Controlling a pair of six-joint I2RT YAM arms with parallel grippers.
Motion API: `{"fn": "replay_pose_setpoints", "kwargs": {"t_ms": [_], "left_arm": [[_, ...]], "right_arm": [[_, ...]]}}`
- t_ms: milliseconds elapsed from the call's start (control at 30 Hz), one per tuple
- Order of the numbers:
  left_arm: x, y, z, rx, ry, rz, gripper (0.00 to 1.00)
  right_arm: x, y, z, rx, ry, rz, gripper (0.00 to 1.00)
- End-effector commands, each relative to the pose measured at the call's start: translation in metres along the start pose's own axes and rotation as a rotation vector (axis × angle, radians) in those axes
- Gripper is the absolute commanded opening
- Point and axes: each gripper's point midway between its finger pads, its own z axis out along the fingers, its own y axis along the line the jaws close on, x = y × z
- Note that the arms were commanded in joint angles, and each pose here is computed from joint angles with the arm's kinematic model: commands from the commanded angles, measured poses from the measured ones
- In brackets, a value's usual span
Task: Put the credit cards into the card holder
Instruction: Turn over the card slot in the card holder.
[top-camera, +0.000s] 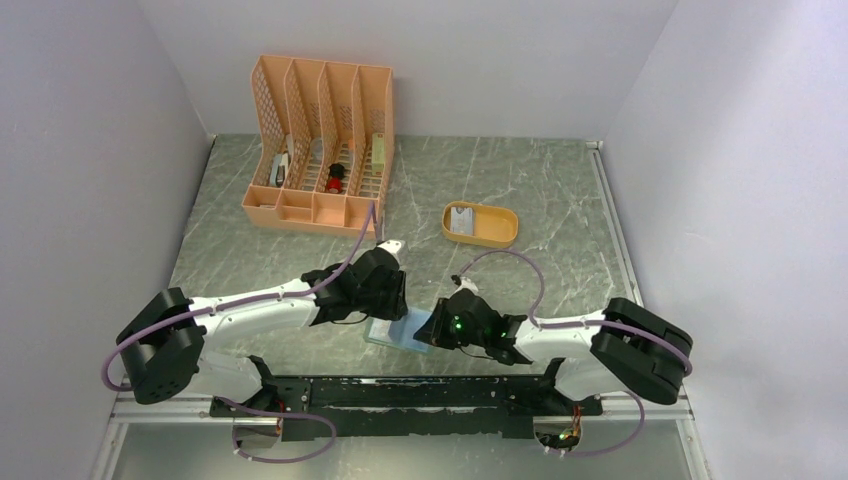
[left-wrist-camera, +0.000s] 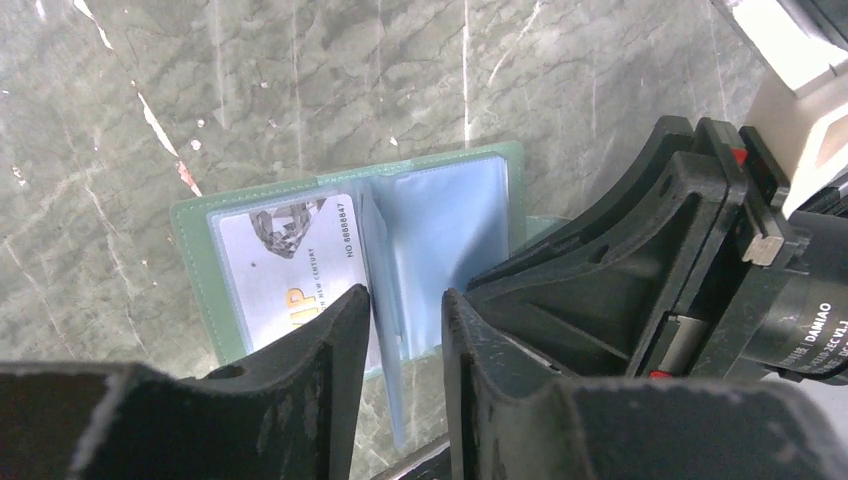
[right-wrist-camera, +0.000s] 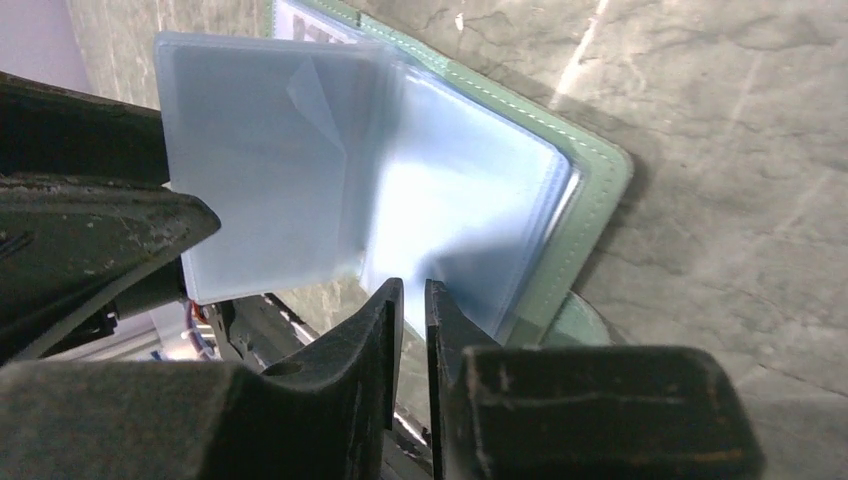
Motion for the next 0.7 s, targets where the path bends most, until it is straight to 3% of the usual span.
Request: {"fn": "replay_pose_setpoints", "kwargs": {"t_ms": [0, 200, 400, 667], "left_arm": [[-0.003, -0.006, 0.0, 0.029, -0.016, 0.028, 0.35], [0.0, -0.002, -0.002, 0.022, -0.013, 0.048, 0.28], [0.002, -0.017, -0.001, 0.114, -0.006, 0.068, 0.14], [0.007, -0.03, 0.006, 0.177, 0.026, 0.07, 0.09]], "right_arm": [[0.016, -0.077, -0.012, 0.256, 0.026, -0.03, 0.18], [0.02, -0.092, -0.017, 0.285, 0.031, -0.023, 0.17], [0.02, -0.094, -0.018, 0.279, 0.029, -0.016, 0.17], [0.02, -0.092, -0.019, 0.271, 0.03, -0.017, 0.17]]}}
